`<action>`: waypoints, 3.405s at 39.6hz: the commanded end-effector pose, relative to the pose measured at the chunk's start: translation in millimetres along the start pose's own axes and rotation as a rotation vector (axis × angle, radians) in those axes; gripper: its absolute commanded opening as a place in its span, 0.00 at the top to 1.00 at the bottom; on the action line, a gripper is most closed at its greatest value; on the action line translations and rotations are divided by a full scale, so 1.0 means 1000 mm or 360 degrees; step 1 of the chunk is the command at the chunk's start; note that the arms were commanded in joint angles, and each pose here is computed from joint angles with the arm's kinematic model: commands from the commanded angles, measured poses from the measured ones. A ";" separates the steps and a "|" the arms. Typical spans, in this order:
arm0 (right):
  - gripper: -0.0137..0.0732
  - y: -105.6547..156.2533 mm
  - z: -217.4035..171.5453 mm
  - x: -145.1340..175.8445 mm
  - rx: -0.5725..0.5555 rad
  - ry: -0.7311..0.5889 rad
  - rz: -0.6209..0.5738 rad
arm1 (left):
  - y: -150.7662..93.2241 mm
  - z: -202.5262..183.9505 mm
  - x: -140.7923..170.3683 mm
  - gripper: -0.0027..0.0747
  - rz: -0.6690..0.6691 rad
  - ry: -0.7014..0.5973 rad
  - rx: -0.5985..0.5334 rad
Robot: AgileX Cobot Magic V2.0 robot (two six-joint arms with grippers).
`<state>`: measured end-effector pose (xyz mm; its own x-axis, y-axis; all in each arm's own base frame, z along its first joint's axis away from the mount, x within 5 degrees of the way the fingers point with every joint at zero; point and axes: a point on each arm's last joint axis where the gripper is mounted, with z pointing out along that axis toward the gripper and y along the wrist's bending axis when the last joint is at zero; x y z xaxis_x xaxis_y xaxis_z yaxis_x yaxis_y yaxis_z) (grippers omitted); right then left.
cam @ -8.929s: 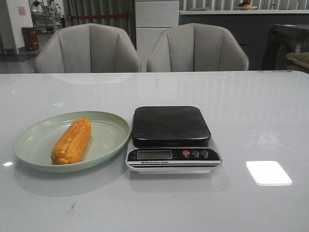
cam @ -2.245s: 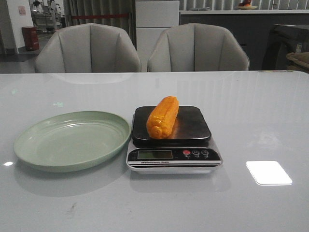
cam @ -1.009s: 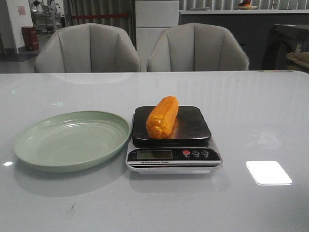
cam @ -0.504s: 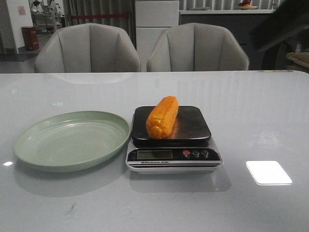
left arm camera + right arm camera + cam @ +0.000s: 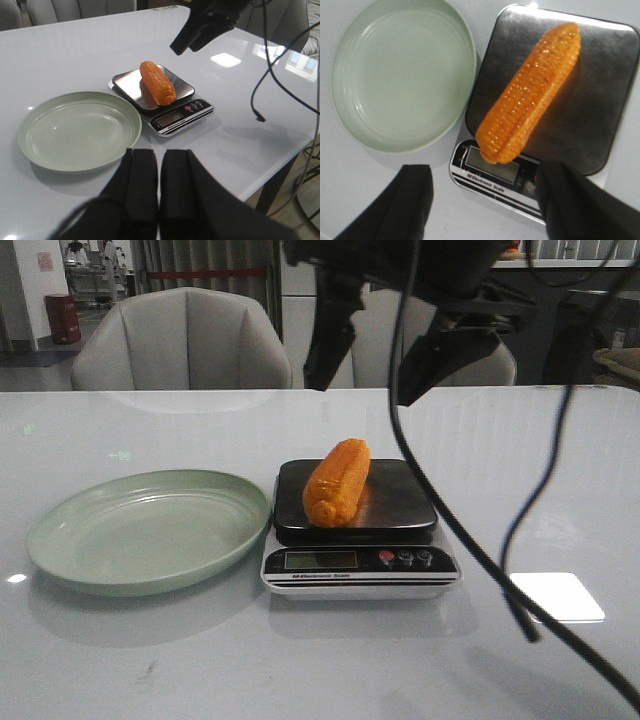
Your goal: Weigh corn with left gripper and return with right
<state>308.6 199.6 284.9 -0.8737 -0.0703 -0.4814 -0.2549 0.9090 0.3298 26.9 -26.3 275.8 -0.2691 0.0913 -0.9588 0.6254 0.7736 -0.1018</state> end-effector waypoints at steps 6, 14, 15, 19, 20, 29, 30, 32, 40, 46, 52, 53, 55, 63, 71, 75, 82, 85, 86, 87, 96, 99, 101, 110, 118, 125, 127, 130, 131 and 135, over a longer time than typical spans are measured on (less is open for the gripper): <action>0.23 0.011 0.014 -0.036 0.0097 0.0002 0.0178 | -0.001 -0.002 -0.013 0.81 -0.0002 -0.0132 0.0018; 0.23 0.008 0.039 -0.042 0.0214 0.0111 0.0358 | -0.001 -0.002 -0.013 0.81 -0.0002 -0.0132 0.0018; 0.23 0.008 0.041 -0.042 0.0219 0.0121 0.0372 | -0.001 -0.002 -0.013 0.81 -0.0002 -0.0132 0.0018; 0.23 0.008 0.052 -0.040 0.0246 0.0152 0.0415 | -0.001 -0.002 -0.013 0.81 -0.0002 -0.0132 0.0018; 0.23 0.008 0.055 -0.039 0.0251 0.0160 0.0426 | -0.001 -0.002 -0.013 0.81 -0.0002 -0.0132 0.0018; 0.40 0.007 0.080 -0.030 0.0297 0.0254 0.0437 | -0.001 -0.002 -0.013 0.81 -0.0002 -0.0132 0.0018; 0.43 0.008 0.080 -0.030 0.0296 0.0253 0.0436 | -0.001 -0.002 -0.013 0.81 -0.0002 -0.0132 0.0018; 0.48 0.010 0.081 -0.029 0.0288 0.0241 0.0425 | -0.001 -0.002 -0.013 0.81 -0.0002 -0.0132 0.0018; 0.52 0.038 0.071 -0.035 0.0188 0.0161 0.0314 | -0.001 -0.002 -0.013 0.81 -0.0002 -0.0132 0.0018; 0.52 0.078 0.069 -0.031 0.0019 0.0037 0.0205 | -0.001 -0.002 -0.013 0.81 -0.0002 -0.0132 0.0018; 0.52 0.109 0.080 -0.022 -0.0143 -0.0082 0.0130 | -0.001 -0.002 -0.013 0.81 -0.0002 -0.0132 0.0018; 0.52 0.114 0.082 -0.021 -0.0167 -0.0101 0.0120 | -0.001 -0.002 -0.013 0.81 -0.0002 -0.0132 0.0018; 0.52 0.119 0.089 -0.018 -0.0196 -0.0117 0.0108 | -0.001 -0.002 -0.013 0.81 -0.0002 -0.0132 0.0018; 0.37 0.122 0.115 -0.010 -0.0218 -0.0096 0.0134 | -0.001 -0.002 -0.013 0.81 -0.0002 -0.0132 0.0018; 0.15 0.121 0.127 -0.011 -0.0219 -0.0103 0.0143 | -0.001 -0.002 -0.013 0.81 -0.0002 -0.0132 0.0018; 0.14 0.123 0.119 -0.018 -0.0228 -0.0115 0.0144 | -0.001 -0.002 -0.013 0.81 -0.0002 -0.0132 0.0018; 0.14 0.123 0.081 -0.037 -0.0214 -0.0113 0.0150 | -0.001 -0.002 -0.013 0.81 -0.0002 -0.0132 0.0018; 0.14 0.118 0.060 -0.044 -0.0194 -0.0109 0.0130 | -0.001 -0.002 -0.013 0.81 -0.0002 -0.0132 0.0018; 0.14 0.115 0.053 -0.046 -0.0181 -0.0104 0.0112 | -0.001 -0.002 -0.013 0.81 -0.0002 -0.0132 0.0018; 0.14 0.113 0.045 -0.048 -0.0176 -0.0109 0.0092 | -0.001 -0.002 -0.013 0.81 -0.0002 -0.0132 0.0018; 0.14 0.075 -0.003 -0.061 -0.0022 -0.0008 -0.0146 | -0.001 -0.002 -0.013 0.81 -0.0002 -0.0132 0.0018; 0.14 0.060 -0.020 -0.064 0.0021 0.0016 -0.0193 | -0.001 -0.002 -0.013 0.81 -0.0002 -0.0132 0.0018; 0.14 0.052 -0.028 -0.064 0.0046 0.0033 -0.0227 | -0.001 -0.002 -0.013 0.81 -0.0002 -0.0132 0.0018; 0.14 0.012 -0.069 -0.047 0.0113 -0.0019 -0.0281 | -0.001 -0.002 -0.013 0.81 -0.0002 -0.0132 0.0018; 0.14 -0.019 -0.108 -0.008 0.0147 -0.0158 -0.0247 | -0.001 -0.002 -0.013 0.81 -0.0002 -0.0132 0.0018; 0.14 -0.030 -0.135 0.035 0.0130 -0.0317 -0.0296 | -0.001 -0.002 -0.013 0.81 -0.0002 -0.0132 0.0018; 0.14 -0.033 -0.141 0.047 0.0118 -0.0395 -0.0307 | -0.001 -0.002 -0.013 0.81 -0.0002 -0.0132 0.0018; 0.14 -0.037 -0.155 0.063 0.0095 -0.0554 -0.0335 | -0.001 -0.002 -0.013 0.81 -0.0002 -0.0132 0.0018; 0.14 -0.038 -0.159 0.070 0.0094 -0.0598 -0.0345 | -0.001 -0.002 -0.013 0.81 -0.0002 -0.0132 0.0018; 0.14 -0.045 -0.174 0.093 0.0100 -0.0801 -0.0402 | -0.001 -0.002 -0.013 0.81 -0.0002 -0.0130 0.0018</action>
<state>181.7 91.1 348.0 -0.6447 -0.1405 -0.7514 -0.3721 0.9163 0.1479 26.9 -26.2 275.8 -0.2687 0.0918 -0.9588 0.6253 0.7738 -0.1012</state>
